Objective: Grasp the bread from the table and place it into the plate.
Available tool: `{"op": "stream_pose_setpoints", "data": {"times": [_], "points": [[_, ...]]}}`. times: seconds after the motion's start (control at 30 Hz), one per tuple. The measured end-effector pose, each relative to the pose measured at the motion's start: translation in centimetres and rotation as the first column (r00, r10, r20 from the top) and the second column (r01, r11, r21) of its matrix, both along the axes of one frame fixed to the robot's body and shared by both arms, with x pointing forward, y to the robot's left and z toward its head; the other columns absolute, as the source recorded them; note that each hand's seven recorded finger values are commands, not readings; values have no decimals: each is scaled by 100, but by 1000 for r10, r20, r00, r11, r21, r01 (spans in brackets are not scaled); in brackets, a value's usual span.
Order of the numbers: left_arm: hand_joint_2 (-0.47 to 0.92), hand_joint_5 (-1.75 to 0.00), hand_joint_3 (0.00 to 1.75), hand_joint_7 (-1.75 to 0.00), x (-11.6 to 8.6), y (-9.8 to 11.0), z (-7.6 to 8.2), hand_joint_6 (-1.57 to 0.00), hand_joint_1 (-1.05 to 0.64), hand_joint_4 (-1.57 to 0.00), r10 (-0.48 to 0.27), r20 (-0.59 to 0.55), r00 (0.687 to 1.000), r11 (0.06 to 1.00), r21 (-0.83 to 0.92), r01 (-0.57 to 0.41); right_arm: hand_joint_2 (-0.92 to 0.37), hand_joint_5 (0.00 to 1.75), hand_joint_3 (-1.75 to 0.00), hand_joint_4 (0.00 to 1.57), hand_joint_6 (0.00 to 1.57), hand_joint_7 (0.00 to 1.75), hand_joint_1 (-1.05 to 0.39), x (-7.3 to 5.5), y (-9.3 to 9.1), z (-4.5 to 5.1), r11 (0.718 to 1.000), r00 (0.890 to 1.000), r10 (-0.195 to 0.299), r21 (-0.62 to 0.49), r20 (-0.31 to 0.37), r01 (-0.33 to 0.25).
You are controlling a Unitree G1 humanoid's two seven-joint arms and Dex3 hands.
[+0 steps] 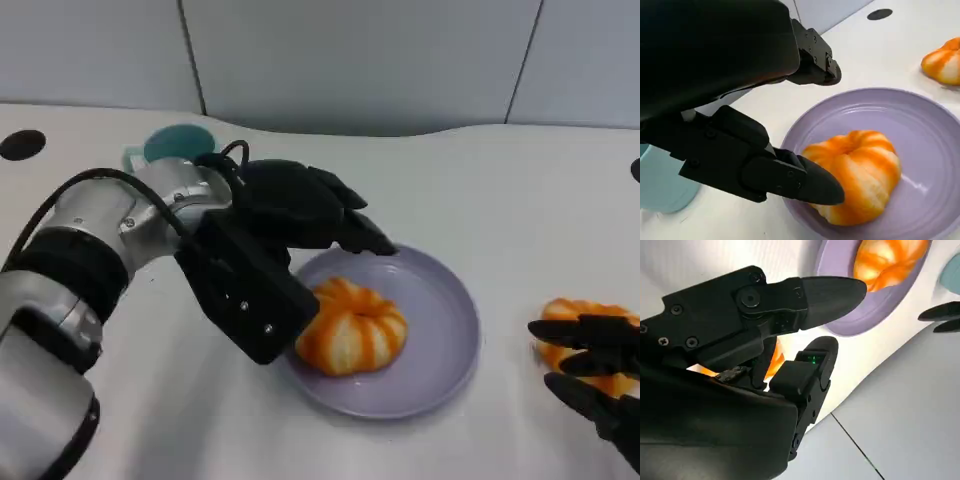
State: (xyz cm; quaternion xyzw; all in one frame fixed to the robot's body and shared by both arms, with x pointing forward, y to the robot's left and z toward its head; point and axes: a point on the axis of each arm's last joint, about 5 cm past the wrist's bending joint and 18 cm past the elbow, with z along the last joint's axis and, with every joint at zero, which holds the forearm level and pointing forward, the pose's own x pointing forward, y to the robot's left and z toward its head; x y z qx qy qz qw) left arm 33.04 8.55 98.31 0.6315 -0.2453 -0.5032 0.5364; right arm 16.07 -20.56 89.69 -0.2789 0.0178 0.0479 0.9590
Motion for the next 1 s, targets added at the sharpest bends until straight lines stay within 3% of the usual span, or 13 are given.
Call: {"op": "stream_pose_setpoints", "data": {"times": [0.13,0.23,0.37,0.47,0.67,0.73,0.8,0.93,0.97,1.0], "points": [[92,-8,6,0,33,83,91,-23,-80,-7,51,-25,998,990,-127,-53,-92,58,-34,69,82,0,-24,0,0,0,1000,1000,-2,0,-2,2],[92,-8,5,0,57,220,138,-22,-79,-8,103,-103,989,963,-240,-126,-92,58,-34,68,82,0,-24,0,0,0,1000,1000,-1,2,-2,1],[92,-11,7,0,32,471,54,-22,-79,-13,158,-215,964,907,-355,-228,-92,57,-34,68,82,0,-23,0,-2,1,1000,1000,-1,2,-2,1],[92,-13,7,-1,-14,663,-66,-24,-73,-17,193,-328,925,843,-427,-328,-92,57,-34,68,82,0,-23,0,-4,1,1000,1000,-1,1,-2,1],[92,-20,7,-1,-129,929,-298,-26,-65,-25,206,-552,808,669,-523,-528,-92,58,-33,69,83,1,-21,19,-10,-10,1000,1000,0,15,0,0],[92,-54,11,-1,-167,988,-337,-30,-60,-15,208,-600,773,618,-531,-579,-92,58,-34,68,82,0,-24,26,-11,-15,1000,1000,0,18,-1,0],[92,-102,11,-6,-219,1045,-365,-43,-54,-15,203,-635,745,562,-547,-620,-92,58,-33,69,83,1,-23,35,-10,-13,1000,1000,0,12,0,0],[92,-135,10,-12,-446,1157,-579,-52,-48,-19,204,-717,666,415,-553,-723,-92,59,-32,71,83,1,-22,39,-25,-43,1000,1000,-5,15,4,5],[92,-149,10,-34,-508,1162,-654,-48,-46,-21,205,-744,635,384,-536,-752,-92,59,-32,71,83,1,-22,38,-29,-50,1000,1000,-2,16,6,2],[92,-161,11,-86,-572,1163,-714,-27,-42,-22,208,-767,607,355,-519,-778,-92,59,-32,71,84,1,-22,40,-30,-54,1000,1000,1,18,10,-2]]}}
